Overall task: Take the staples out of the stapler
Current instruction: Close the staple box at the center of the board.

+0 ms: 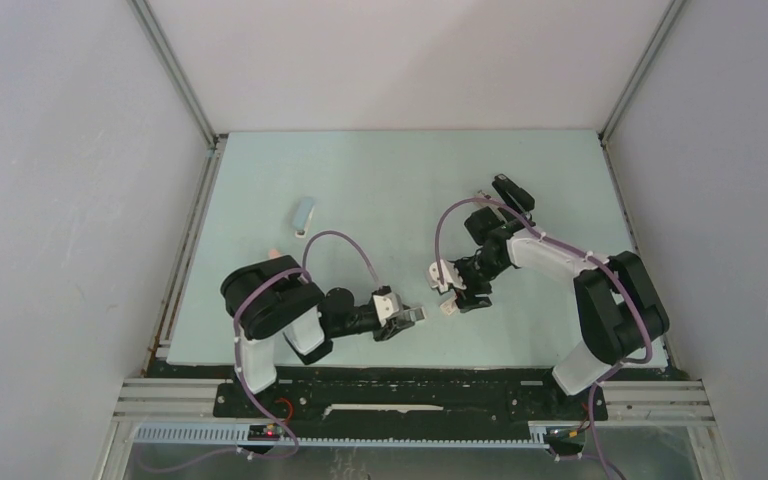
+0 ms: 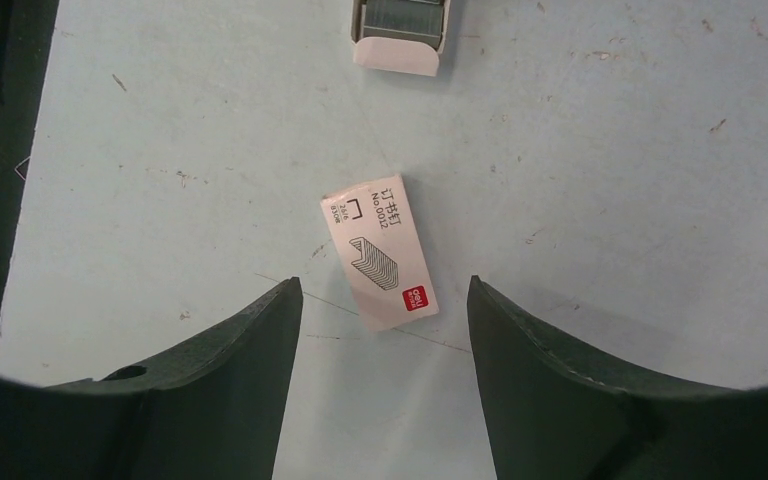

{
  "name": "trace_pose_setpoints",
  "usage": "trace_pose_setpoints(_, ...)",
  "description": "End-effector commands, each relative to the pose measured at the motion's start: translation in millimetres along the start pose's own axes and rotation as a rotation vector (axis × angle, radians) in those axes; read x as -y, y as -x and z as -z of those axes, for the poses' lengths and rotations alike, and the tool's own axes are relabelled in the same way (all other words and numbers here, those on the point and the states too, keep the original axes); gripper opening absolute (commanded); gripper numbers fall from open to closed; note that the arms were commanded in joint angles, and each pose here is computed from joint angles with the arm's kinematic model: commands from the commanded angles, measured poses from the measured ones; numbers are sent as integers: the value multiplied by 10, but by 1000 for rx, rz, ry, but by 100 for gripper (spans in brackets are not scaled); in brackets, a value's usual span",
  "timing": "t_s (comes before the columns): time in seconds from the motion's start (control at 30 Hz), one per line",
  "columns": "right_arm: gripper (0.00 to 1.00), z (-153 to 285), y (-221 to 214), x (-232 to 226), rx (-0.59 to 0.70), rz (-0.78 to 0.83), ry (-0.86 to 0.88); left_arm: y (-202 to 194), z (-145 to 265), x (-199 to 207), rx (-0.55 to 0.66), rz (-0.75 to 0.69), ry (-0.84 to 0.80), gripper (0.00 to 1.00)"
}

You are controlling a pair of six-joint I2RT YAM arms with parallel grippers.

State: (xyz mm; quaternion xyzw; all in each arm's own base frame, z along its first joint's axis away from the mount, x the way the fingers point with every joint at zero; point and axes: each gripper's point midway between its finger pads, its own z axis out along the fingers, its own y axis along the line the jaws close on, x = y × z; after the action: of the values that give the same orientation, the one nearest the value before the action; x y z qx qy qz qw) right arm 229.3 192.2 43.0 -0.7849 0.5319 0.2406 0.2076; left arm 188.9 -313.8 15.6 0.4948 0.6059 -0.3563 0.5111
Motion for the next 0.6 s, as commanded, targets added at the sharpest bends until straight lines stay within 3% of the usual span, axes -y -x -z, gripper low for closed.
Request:
trace_pose_setpoints(0.0, 71, -56, -42, 17, -18, -3, 5, -103, -4, 73, -32, 1, 8, 45)
trace_pose_setpoints(0.3, 70, -175, -133, 41, -67, 12, 1, -69, -69, 142, -2, 15, 6, 43)
trace_pose_setpoints(0.57, 62, -207, -143, -14, -69, 19, 28, -61, -144, 199, 1, 9, 1, 42)
